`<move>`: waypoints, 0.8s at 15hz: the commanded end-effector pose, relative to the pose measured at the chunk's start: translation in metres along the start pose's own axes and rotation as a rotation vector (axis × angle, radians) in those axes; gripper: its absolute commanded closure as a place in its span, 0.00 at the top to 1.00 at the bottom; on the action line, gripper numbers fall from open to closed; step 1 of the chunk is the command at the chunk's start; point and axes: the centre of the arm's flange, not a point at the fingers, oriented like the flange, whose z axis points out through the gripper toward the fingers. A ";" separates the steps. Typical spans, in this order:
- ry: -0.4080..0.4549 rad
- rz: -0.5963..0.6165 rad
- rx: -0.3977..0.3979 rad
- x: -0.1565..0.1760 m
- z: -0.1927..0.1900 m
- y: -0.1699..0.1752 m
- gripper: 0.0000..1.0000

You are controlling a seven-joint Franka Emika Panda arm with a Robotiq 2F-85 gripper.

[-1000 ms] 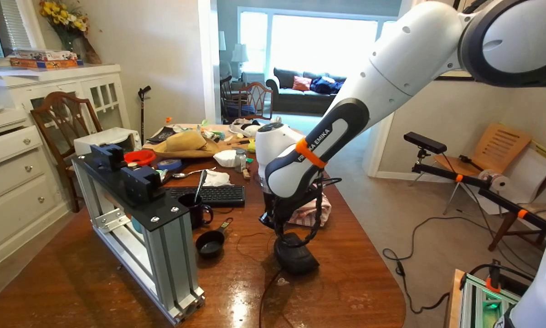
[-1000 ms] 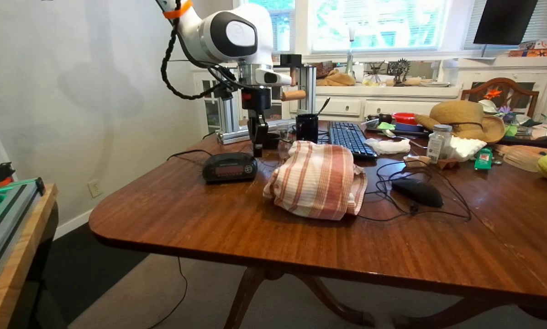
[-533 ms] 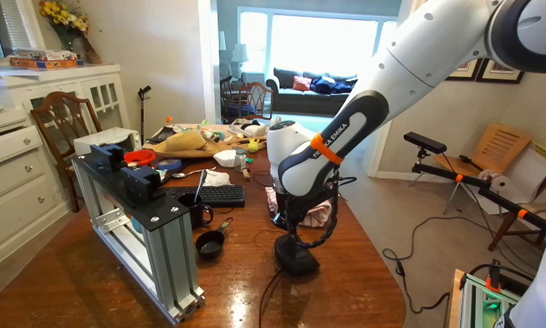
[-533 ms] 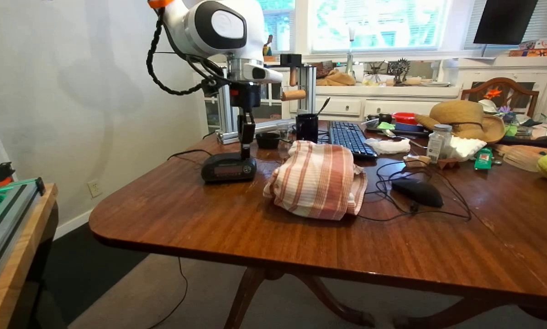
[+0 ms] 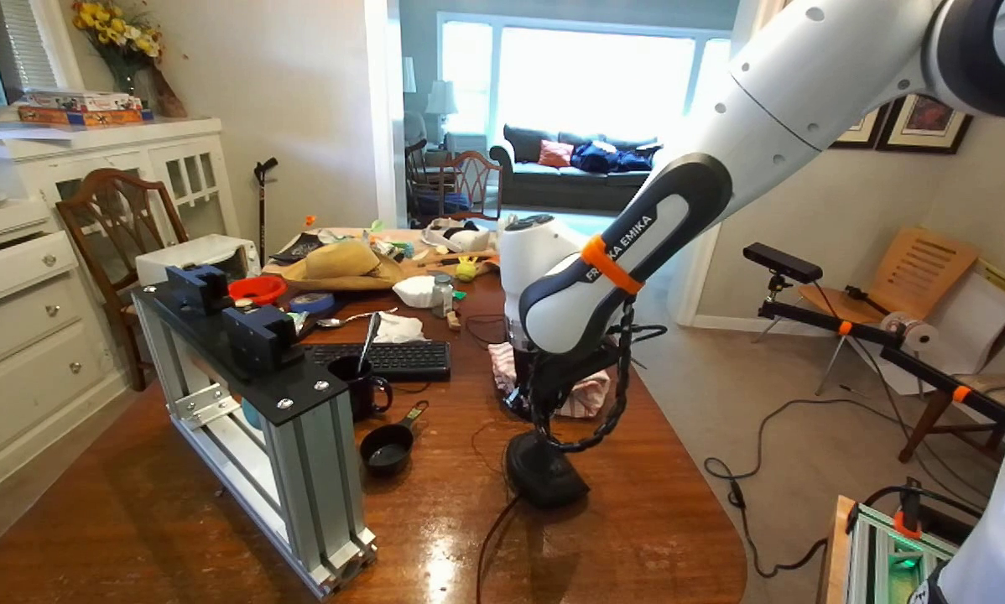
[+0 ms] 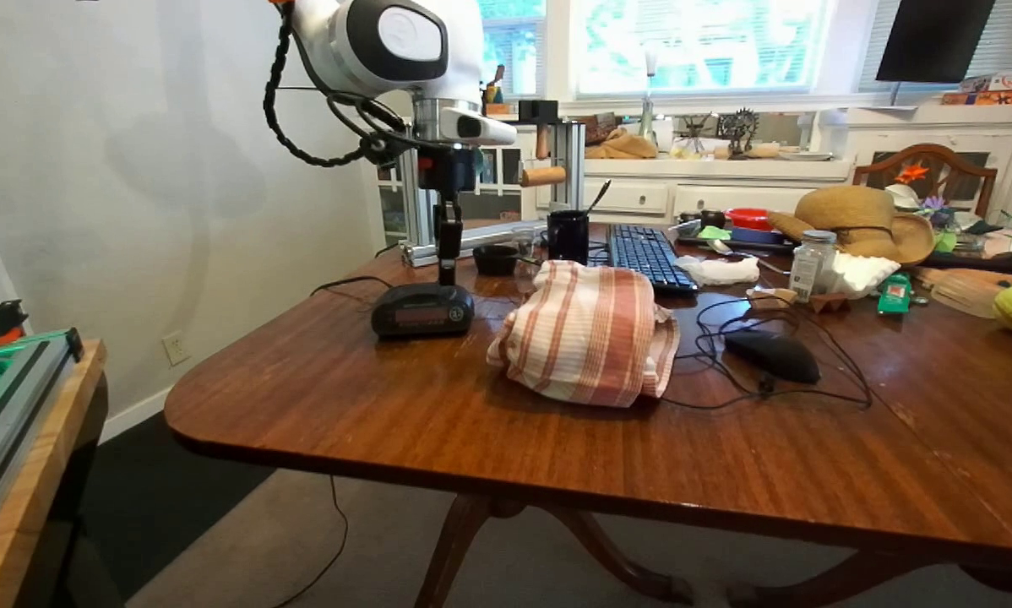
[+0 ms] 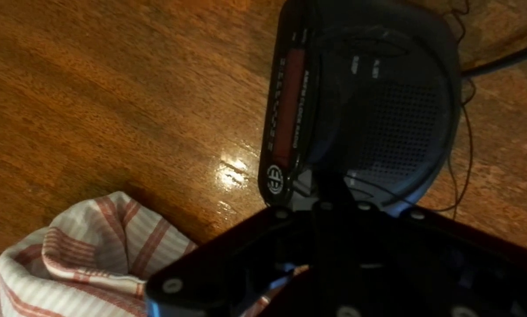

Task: Slightly push the CD player to the bottom-left corner

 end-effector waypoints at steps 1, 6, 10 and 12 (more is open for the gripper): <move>0.006 0.057 0.059 -0.016 0.000 0.002 0.00; -0.005 0.171 0.149 -0.025 0.005 -0.017 0.00; 0.069 0.176 0.125 -0.025 -0.006 -0.031 0.00; 0.109 0.186 0.146 -0.013 -0.007 -0.038 0.00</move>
